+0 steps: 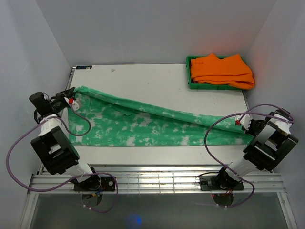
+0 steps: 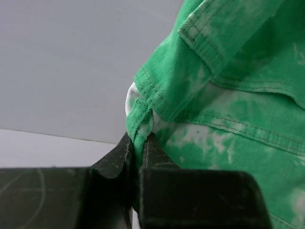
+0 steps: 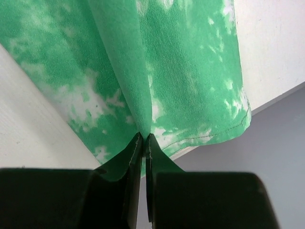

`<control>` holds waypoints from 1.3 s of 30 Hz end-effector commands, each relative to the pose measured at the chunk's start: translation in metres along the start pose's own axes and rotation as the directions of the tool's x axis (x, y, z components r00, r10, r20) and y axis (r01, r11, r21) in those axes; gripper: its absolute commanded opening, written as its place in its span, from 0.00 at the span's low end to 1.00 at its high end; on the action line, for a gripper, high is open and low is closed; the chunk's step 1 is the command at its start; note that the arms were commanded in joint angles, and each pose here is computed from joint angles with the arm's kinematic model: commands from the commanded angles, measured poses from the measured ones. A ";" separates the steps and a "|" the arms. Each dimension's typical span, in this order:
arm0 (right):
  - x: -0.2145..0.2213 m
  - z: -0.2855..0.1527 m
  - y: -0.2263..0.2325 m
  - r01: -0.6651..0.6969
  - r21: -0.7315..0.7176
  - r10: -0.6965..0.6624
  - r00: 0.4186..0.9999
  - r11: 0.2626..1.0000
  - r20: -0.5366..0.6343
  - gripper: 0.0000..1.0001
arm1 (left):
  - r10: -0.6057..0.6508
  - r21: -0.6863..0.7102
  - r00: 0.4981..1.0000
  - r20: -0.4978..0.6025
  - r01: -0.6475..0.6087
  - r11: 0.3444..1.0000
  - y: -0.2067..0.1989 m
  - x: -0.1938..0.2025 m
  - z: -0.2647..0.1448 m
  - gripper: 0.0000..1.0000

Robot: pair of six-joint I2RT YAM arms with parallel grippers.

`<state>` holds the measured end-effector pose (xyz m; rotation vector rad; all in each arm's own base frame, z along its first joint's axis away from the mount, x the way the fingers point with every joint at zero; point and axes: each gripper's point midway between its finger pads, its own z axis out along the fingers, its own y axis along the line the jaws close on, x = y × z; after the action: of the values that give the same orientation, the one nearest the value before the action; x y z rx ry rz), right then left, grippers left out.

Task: Fold and stack the trousers
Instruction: Fold the trousers

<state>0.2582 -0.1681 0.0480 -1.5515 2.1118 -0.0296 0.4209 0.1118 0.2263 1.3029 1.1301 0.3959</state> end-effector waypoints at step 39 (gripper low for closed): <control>-0.018 -0.055 -0.020 -0.065 0.011 0.066 0.987 0.998 -0.146 0.83 | -0.805 -0.083 0.152 -0.574 0.967 0.241 -0.155 -0.066 -0.114 0.98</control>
<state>0.2809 -0.2115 0.1406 -1.5567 2.1508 -0.3403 0.2451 0.0925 0.1390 0.7943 2.1654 -0.3372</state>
